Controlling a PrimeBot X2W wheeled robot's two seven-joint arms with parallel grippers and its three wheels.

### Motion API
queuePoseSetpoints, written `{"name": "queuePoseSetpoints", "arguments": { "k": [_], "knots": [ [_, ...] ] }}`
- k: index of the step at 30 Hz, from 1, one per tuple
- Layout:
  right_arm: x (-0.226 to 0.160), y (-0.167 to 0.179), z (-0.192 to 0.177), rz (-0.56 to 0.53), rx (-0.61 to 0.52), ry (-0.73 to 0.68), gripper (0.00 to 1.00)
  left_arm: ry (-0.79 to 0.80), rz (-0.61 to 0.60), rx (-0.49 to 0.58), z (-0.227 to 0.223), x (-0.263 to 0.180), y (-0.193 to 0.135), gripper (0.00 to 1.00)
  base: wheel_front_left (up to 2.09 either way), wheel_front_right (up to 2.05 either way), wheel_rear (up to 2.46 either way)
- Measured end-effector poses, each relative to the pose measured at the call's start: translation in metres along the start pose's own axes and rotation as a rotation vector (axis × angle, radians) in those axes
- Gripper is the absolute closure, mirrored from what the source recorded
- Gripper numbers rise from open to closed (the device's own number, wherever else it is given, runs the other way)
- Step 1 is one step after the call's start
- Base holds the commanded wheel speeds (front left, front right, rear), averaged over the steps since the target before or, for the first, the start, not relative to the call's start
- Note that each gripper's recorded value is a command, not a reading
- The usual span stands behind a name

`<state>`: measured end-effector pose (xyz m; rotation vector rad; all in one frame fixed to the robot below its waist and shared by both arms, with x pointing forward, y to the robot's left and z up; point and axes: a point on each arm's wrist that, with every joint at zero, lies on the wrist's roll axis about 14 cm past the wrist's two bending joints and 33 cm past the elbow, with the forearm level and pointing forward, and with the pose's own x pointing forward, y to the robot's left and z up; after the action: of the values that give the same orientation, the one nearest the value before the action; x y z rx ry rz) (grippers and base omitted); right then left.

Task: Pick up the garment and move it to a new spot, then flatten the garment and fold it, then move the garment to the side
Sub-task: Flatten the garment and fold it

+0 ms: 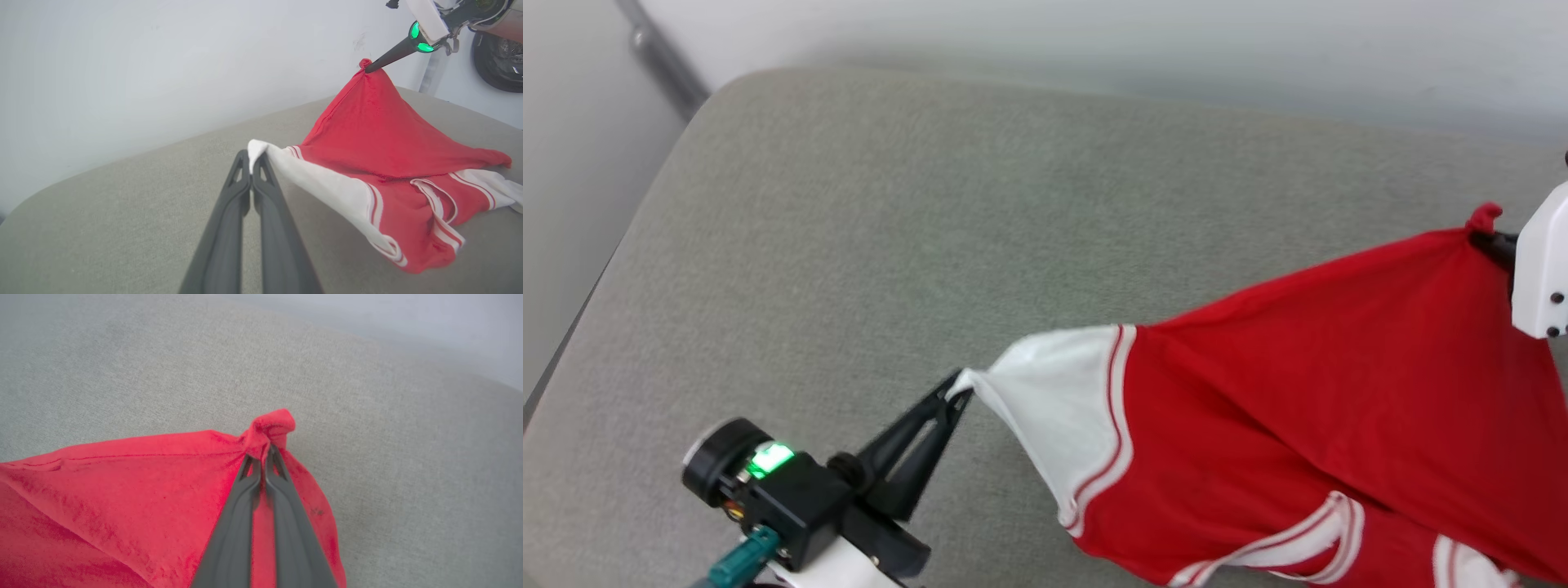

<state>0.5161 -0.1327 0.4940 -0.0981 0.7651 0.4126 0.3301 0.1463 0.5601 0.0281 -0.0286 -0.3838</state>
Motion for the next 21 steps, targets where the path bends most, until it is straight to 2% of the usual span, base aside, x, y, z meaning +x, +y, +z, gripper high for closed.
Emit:
{"name": "queuePoseSetpoints", "arguments": {
  "k": [4,14,17,21],
  "knots": [
    [-0.045,-0.007,0.032,-0.038,-0.046,-0.138,1.0,-0.1,-0.02,0.067,0.035,0.007,0.004,1.0,0.0,0.0,0.0],
    [-0.16,-0.006,0.105,-0.059,-0.059,-0.502,1.0,-0.376,-0.038,0.176,0.13,0.017,0.012,1.0,0.0,0.0,0.0],
    [-0.188,-0.006,0.114,-0.076,-0.067,-0.576,1.0,-0.469,-0.048,0.227,0.163,0.017,0.013,1.0,0.0,0.0,0.0],
    [-0.213,-0.004,0.118,-0.093,-0.083,-0.641,1.0,-0.609,-0.036,0.243,0.209,0.013,0.016,1.0,0.0,0.0,0.0]
  ]
}}
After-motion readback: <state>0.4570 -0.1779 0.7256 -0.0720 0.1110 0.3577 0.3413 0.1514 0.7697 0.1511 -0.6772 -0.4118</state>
